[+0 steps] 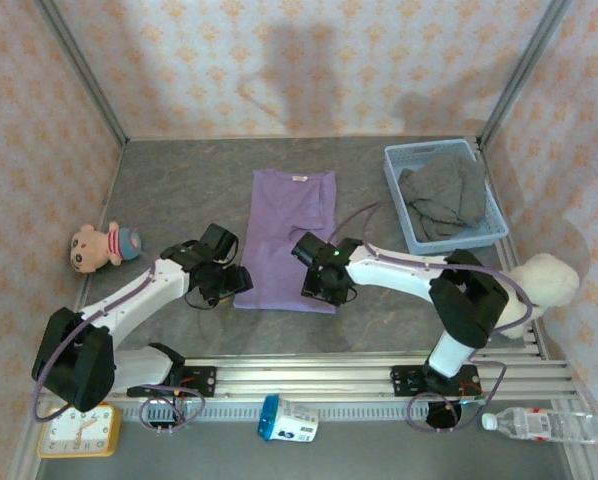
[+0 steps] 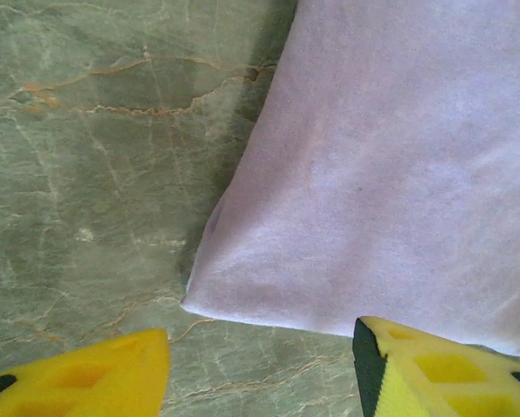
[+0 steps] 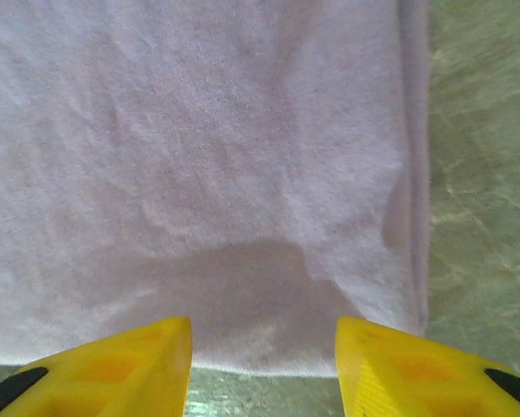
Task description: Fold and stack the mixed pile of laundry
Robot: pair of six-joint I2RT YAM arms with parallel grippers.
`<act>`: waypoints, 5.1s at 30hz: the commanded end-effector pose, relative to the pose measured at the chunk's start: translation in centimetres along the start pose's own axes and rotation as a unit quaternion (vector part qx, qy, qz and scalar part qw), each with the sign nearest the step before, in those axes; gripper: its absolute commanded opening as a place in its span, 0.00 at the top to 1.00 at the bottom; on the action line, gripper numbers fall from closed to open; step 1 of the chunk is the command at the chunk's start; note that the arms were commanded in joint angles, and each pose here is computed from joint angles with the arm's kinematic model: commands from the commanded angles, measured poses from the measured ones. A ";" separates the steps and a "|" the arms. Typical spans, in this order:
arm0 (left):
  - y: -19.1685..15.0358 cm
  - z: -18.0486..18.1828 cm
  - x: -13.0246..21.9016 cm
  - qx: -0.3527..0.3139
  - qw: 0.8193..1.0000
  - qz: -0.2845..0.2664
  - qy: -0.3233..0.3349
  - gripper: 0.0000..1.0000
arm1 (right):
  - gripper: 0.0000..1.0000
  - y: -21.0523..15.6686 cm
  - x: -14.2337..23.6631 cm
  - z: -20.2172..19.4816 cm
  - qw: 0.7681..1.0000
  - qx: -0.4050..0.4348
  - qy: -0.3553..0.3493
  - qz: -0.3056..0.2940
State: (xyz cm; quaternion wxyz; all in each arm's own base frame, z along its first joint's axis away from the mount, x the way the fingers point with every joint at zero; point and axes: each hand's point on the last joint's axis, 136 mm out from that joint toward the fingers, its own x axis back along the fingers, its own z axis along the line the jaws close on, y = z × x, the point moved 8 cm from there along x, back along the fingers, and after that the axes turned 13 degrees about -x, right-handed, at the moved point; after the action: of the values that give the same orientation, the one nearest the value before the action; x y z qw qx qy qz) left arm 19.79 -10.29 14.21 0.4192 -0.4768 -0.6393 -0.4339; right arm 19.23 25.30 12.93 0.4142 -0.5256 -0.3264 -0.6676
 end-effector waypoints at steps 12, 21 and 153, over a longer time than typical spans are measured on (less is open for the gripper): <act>0.2 0.3 -0.3 -0.017 0.999 0.011 0.031 0.44 | 0.57 0.1 -2.4 -2.7 0.998 -0.007 -0.049 -0.043; 0.0 0.5 -1.1 -0.013 0.999 0.020 0.032 0.44 | 0.91 0.1 -2.7 -2.9 0.997 -0.015 -0.061 -0.050; 20.1 -2.4 -8.4 -0.023 0.991 0.036 0.130 0.48 | 0.84 14.3 -5.0 0.3 0.994 -0.101 0.030 0.037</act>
State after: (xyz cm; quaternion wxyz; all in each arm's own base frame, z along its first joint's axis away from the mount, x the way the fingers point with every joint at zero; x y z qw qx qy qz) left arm 40.92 -12.08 10.44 0.4896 -0.4432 -0.5909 -0.4634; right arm 37.37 19.30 9.88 0.3848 -0.5052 -0.2131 -0.7425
